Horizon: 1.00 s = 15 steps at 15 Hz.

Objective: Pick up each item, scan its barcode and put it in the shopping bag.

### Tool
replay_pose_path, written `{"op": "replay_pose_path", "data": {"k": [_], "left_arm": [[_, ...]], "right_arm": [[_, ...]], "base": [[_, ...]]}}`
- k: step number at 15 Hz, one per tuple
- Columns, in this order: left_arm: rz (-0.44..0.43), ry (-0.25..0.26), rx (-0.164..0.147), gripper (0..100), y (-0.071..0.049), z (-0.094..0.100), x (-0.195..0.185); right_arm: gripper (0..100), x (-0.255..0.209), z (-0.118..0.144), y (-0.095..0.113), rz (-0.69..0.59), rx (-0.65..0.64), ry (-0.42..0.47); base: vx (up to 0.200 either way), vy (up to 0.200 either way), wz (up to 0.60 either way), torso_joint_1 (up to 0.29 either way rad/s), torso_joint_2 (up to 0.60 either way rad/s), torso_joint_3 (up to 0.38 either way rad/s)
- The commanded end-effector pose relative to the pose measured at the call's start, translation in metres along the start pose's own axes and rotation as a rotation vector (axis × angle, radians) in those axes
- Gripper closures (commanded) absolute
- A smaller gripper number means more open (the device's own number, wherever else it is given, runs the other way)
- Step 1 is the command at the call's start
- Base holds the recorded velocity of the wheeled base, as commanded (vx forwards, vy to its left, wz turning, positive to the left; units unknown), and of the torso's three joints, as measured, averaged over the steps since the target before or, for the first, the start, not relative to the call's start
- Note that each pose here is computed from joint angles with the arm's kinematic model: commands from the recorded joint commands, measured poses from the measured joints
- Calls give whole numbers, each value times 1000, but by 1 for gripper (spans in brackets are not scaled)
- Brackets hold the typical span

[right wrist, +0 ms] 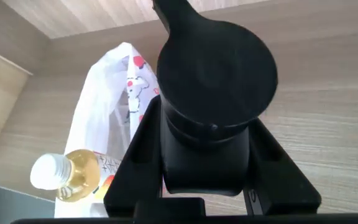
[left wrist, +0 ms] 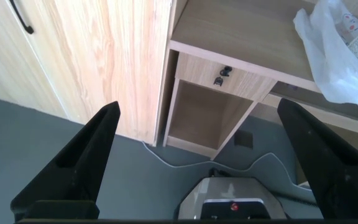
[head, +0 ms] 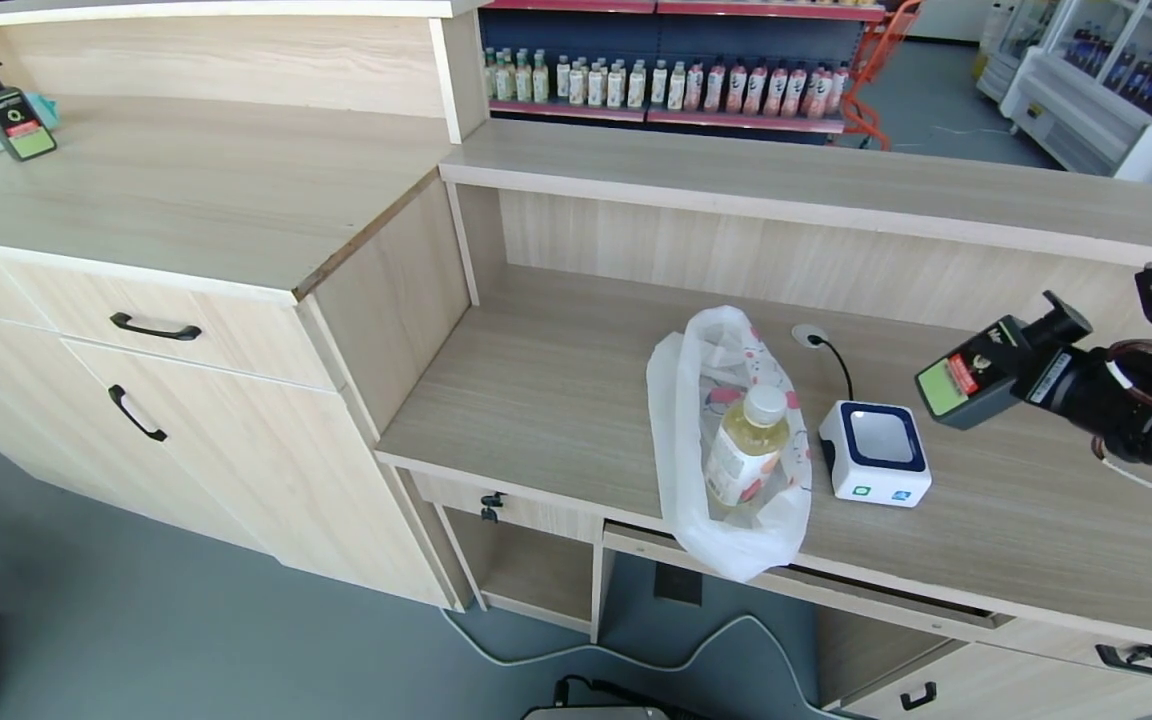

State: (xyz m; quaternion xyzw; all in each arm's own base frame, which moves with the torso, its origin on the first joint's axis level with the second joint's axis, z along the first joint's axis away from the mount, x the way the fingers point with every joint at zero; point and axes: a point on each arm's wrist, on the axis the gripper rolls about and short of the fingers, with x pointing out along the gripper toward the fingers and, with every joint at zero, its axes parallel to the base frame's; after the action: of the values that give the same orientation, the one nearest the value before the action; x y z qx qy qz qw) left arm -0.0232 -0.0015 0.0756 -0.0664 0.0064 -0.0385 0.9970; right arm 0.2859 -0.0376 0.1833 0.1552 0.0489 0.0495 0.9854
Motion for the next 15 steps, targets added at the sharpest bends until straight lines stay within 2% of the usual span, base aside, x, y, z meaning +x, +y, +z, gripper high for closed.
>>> {"op": "replay_pose_path", "data": {"k": [1, 3, 5, 9, 15], "left_arm": [[-1, 0, -1, 0, 0, 0, 0], [-1, 0, -1, 0, 0, 0, 0], [-1, 0, -1, 0, 0, 0, 0], [-1, 0, -1, 0, 0, 0, 0], [-1, 0, -1, 0, 0, 0, 0]], "right_arm": [[100, 11, -7, -10, 50, 52, 54], [100, 10, -8, -13, 104, 95, 84], [100, 15, -15, -17, 94, 99, 107], [100, 23, -26, -30, 72, 18, 139], [100, 44, -28, -39, 97, 16, 146]], "base": [[0, 0, 0, 0, 0, 0], [0, 0, 0, 0, 0, 0], [0, 0, 0, 0, 0, 0], [0, 0, 0, 0, 0, 0], [0, 0, 0, 0, 0, 0]]}}
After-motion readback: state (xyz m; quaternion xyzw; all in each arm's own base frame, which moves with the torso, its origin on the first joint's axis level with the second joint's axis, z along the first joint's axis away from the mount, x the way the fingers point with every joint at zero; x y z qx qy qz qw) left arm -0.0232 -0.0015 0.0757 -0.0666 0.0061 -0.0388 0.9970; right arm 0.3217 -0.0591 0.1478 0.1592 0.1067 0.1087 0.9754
